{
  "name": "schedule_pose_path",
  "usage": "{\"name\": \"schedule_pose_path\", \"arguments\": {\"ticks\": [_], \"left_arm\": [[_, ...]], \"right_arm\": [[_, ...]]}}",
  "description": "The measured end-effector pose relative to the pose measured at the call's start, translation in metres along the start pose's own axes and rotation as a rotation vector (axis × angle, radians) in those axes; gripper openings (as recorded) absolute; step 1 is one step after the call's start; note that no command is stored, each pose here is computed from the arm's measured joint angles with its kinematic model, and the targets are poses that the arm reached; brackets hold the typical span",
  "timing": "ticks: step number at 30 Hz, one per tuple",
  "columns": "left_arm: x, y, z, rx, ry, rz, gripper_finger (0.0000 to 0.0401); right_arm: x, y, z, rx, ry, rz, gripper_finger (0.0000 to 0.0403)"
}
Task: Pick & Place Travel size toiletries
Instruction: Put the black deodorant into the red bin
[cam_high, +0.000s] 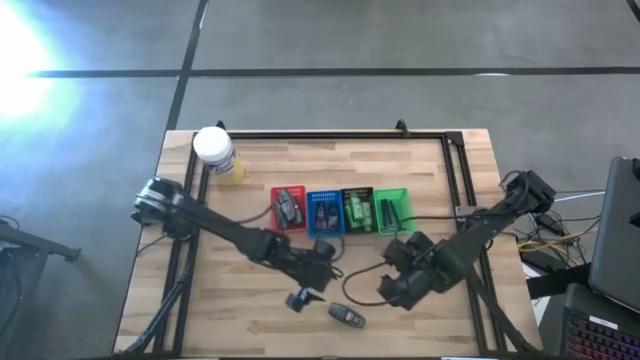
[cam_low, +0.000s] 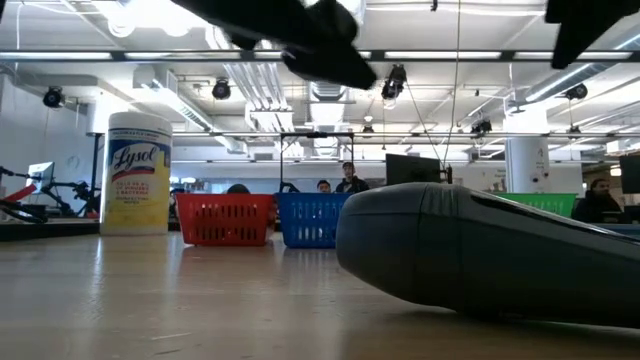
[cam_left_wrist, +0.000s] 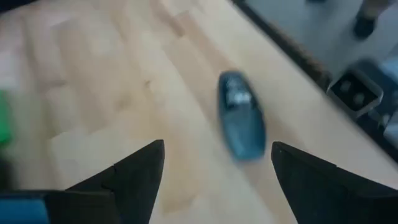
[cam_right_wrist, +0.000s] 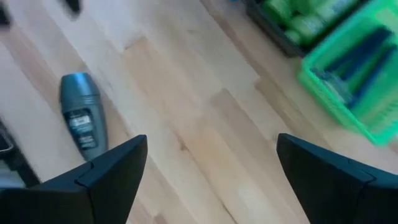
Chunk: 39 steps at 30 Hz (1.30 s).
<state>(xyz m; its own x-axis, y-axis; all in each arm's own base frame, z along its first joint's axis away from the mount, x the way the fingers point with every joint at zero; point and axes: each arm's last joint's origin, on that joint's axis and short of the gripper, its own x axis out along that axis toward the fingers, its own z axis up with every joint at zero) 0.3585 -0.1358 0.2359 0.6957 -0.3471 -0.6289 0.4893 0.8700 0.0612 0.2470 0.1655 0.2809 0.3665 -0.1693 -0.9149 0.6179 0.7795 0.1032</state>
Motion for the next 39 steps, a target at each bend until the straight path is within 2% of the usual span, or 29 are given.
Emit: {"name": "schedule_pose_path", "arguments": {"ticks": [3, 8, 16, 21, 25, 30, 32, 36, 39], "left_arm": [[0.024, -0.004, 0.006, -0.044, -0.007, -0.049, 0.0301], [0.066, -0.013, 0.003, -0.130, 0.058, -0.156, 0.0301], [0.106, -0.013, -0.009, -0.147, 0.174, -0.131, 0.0301], [0.120, -0.017, -0.011, -0.139, 0.213, -0.131, 0.0299], [0.121, -0.019, -0.011, -0.101, 0.206, -0.093, 0.0273], [0.117, -0.017, -0.008, -0.097, 0.196, -0.056, 0.0203], [0.114, -0.016, -0.008, -0.113, 0.213, -0.044, 0.0203], [0.097, -0.014, -0.007, -0.206, 0.287, 0.048, 0.0203], [0.070, -0.014, -0.003, -0.345, 0.328, 0.203, 0.0203]], "right_arm": [[-0.007, -0.003, -0.010, 0.024, 0.003, -0.020, 0.0362], [-0.010, -0.001, -0.023, 0.021, 0.013, -0.032, 0.0364], [-0.009, -0.002, -0.036, 0.035, -0.010, -0.054, 0.0363], [-0.006, -0.004, -0.042, 0.044, -0.010, -0.069, 0.0363], [-0.004, -0.005, -0.044, 0.052, -0.011, -0.076, 0.0360], [-0.004, -0.005, -0.044, 0.049, -0.033, -0.078, 0.0346], [-0.004, -0.006, -0.044, 0.047, -0.033, -0.082, 0.0340], [-0.006, -0.009, -0.044, 0.067, -0.052, -0.106, 0.0329], [-0.009, -0.014, -0.043, 0.106, -0.068, -0.135, 0.0328]]}}
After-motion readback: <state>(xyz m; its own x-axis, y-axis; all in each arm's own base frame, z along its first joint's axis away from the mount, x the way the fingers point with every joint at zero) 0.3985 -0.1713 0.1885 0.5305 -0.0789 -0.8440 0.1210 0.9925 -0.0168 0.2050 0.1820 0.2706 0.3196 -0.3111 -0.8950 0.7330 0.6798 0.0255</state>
